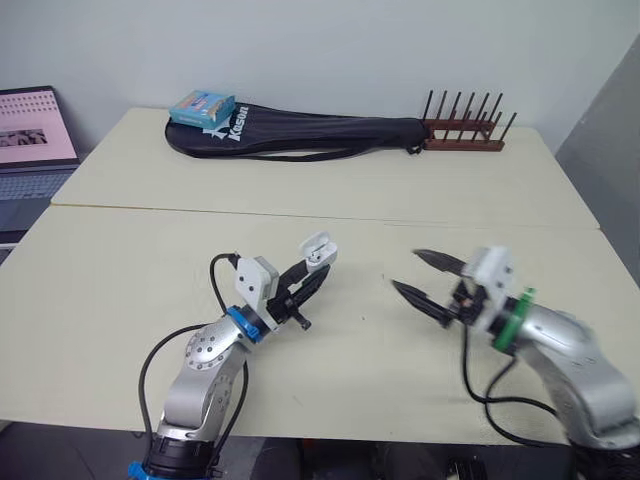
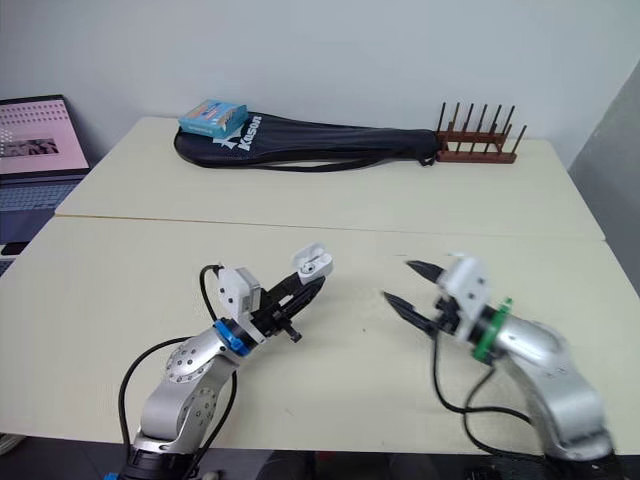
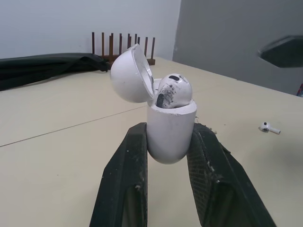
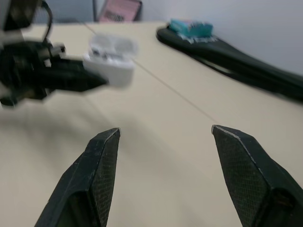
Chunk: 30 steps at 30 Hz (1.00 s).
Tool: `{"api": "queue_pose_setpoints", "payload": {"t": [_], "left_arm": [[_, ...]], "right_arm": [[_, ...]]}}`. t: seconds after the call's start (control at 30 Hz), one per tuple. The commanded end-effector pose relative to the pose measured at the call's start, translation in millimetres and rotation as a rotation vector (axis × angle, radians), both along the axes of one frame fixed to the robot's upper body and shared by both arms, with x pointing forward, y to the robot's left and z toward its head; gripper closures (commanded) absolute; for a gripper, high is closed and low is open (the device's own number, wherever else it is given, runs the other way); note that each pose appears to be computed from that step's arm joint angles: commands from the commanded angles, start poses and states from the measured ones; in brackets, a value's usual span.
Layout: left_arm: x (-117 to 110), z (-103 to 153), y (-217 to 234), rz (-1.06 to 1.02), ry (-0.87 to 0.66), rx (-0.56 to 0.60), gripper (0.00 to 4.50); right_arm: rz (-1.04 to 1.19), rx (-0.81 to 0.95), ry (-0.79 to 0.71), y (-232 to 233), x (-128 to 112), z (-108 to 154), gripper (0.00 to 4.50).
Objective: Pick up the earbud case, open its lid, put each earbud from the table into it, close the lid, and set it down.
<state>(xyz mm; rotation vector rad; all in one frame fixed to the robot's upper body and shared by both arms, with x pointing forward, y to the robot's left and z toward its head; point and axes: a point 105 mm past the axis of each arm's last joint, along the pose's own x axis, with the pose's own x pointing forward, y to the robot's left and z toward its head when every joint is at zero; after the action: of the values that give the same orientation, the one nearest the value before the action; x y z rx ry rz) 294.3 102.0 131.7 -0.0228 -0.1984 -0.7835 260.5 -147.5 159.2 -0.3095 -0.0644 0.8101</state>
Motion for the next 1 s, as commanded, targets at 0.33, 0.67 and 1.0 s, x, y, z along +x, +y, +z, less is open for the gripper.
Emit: {"api": "queue_pose_setpoints", "payload": {"t": [0.33,0.67,1.0], "left_arm": [[1.6,6.3,2.3,0.025,-0.06,-0.001,3.7],[1.2,4.6,3.3,0.031,-0.062,0.005,3.7],[1.0,3.5,0.2,0.022,-0.057,0.011,3.7]], "right_arm": [[-0.359,-0.16,0.156,-141.4,-57.6,-44.7,1.3],[-0.41,-0.199,0.22,-162.7,-67.3,-62.7,0.0],[-0.382,-0.195,0.205,-109.0,-8.1,-61.2,0.0]]}}
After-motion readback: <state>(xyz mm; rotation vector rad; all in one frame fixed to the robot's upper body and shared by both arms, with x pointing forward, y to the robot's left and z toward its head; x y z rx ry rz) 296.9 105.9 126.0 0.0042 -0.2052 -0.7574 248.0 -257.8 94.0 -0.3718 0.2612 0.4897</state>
